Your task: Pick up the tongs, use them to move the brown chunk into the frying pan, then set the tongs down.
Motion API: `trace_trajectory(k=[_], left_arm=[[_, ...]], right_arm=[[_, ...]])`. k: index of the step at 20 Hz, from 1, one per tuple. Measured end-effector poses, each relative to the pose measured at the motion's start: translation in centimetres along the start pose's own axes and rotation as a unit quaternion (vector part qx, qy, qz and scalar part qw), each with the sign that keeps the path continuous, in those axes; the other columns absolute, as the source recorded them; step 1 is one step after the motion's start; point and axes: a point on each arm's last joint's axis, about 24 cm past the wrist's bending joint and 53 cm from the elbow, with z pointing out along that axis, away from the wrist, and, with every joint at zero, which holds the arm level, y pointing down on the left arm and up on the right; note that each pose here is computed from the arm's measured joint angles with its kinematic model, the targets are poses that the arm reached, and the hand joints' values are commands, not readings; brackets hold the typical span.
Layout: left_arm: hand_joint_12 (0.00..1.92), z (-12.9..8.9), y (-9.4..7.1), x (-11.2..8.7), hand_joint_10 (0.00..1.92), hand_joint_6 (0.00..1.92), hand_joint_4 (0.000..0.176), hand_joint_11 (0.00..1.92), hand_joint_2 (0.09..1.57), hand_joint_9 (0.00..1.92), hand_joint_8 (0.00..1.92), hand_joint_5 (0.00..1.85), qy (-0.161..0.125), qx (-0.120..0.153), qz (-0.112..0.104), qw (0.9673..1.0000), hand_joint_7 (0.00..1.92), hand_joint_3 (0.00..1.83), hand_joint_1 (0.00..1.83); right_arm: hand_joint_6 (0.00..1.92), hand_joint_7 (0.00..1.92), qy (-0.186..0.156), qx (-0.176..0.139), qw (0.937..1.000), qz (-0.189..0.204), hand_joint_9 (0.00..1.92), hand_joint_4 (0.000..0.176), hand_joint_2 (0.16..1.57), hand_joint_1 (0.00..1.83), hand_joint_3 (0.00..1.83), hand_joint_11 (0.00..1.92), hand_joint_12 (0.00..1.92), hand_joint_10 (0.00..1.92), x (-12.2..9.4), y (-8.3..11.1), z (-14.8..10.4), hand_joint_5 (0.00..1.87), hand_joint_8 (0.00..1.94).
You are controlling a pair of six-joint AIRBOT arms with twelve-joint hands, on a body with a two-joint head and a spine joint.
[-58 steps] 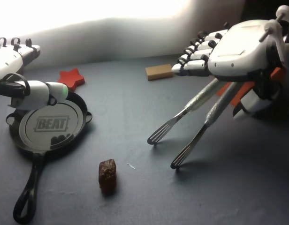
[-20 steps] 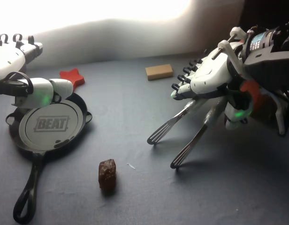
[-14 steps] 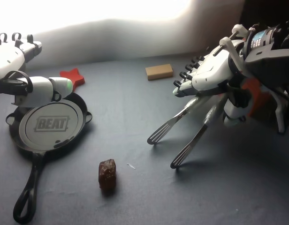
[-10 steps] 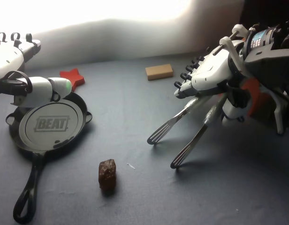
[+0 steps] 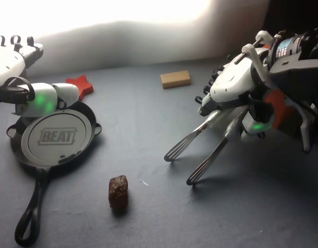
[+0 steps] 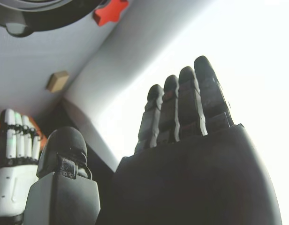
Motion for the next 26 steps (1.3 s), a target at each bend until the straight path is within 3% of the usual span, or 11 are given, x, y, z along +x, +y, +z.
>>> trace_trajectory(k=[8,15,20,26], left_arm=[[0.29,-0.1,-0.1,0.0,0.00,0.00,0.000,0.00,1.21,0.07,0.00,0.08,-0.001,0.001,0.000,1.0000,0.07,0.00,0.05],[0.26,-0.1,0.1,-0.2,0.00,0.00,0.000,0.00,1.21,0.06,0.00,0.06,-0.007,-0.003,0.000,1.0000,0.06,0.00,0.01],[0.29,-0.2,0.0,-0.1,0.00,0.00,0.000,0.00,1.21,0.06,0.00,0.07,-0.006,-0.003,0.000,1.0000,0.06,0.00,0.05],[0.29,-0.2,0.0,0.0,0.00,0.00,0.000,0.00,1.21,0.07,0.00,0.06,-0.004,-0.003,0.001,1.0000,0.06,0.00,0.04]], right_arm=[[0.08,0.63,-0.003,-0.002,1.0000,0.000,0.55,0.000,1.12,1.04,0.00,0.00,1.46,0.15,0.0,0.0,0.0,0.57,0.03],[0.08,0.65,-0.003,-0.003,0.9999,0.011,0.56,0.000,1.13,1.06,0.00,0.00,1.50,0.16,0.1,0.1,-0.2,0.59,0.03],[0.09,0.71,-0.002,-0.002,0.9997,0.024,0.58,0.000,1.15,1.08,0.00,0.02,1.52,0.26,-0.1,0.1,-0.6,0.64,0.02],[0.12,0.76,-0.018,-0.009,0.9992,0.034,0.50,0.000,1.17,1.07,0.00,0.04,1.56,0.53,-1.7,0.7,-1.5,0.65,0.00]])
